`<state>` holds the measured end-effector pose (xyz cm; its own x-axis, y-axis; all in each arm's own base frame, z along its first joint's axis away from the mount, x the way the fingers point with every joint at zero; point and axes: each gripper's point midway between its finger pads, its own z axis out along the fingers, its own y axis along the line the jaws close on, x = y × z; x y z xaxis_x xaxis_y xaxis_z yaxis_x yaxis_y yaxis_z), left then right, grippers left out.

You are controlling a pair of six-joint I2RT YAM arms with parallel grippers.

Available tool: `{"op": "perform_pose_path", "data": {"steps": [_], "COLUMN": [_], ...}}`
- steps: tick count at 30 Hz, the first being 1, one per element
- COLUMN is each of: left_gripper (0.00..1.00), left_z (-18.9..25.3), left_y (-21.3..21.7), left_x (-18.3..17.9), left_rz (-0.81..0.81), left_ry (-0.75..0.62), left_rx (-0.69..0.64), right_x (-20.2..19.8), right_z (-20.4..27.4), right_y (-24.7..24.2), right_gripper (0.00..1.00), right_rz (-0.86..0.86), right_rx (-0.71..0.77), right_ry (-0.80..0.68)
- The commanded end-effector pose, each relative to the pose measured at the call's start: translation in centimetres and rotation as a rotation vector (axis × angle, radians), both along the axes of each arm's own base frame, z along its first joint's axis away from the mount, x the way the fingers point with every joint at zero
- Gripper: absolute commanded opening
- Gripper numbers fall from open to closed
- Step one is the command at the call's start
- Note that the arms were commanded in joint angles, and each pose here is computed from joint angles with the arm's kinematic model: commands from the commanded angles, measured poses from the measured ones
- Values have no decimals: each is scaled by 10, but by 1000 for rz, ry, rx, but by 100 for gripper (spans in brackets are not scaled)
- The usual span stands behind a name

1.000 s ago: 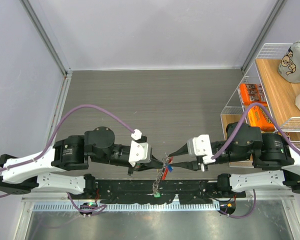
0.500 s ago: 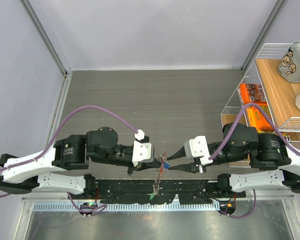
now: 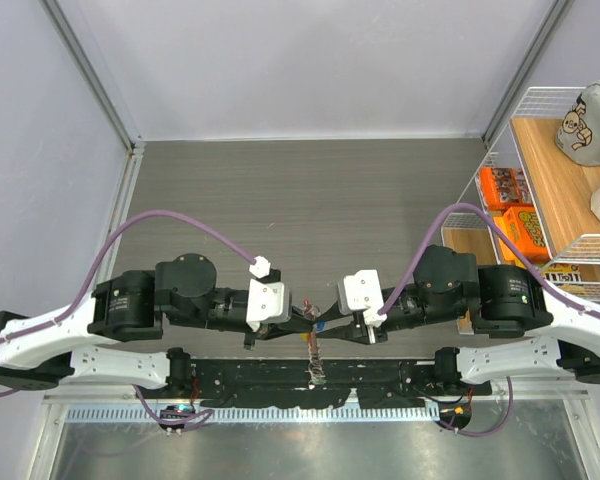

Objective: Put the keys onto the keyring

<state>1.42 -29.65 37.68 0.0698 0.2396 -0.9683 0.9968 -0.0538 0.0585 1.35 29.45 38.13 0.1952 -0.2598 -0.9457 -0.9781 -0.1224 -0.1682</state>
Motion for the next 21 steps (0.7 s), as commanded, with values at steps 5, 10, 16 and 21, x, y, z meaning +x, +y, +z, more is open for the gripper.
{"op": "perform_pose_path", "data": {"steps": [5,10,16,21], "left_gripper": [0,0,0,0], "left_z": [31,30,31,30], "left_y": [7,5,3,1], "left_x": [1,1,0,0], "left_rz": [14,10,5,6], "left_ry": [-16,-14,-15,-12], "left_rx": [-114,-112,-118,-117], "right_x": [2,3,3,3], "right_z": [14,15,18,18], "right_y": [6,8,10,13], "right_gripper": [29,28,28,25], "right_rz": [-12,-14,-11,-8], "right_rx": [57,62,68,67], "right_ry": [5,-2,-7,-11]}}
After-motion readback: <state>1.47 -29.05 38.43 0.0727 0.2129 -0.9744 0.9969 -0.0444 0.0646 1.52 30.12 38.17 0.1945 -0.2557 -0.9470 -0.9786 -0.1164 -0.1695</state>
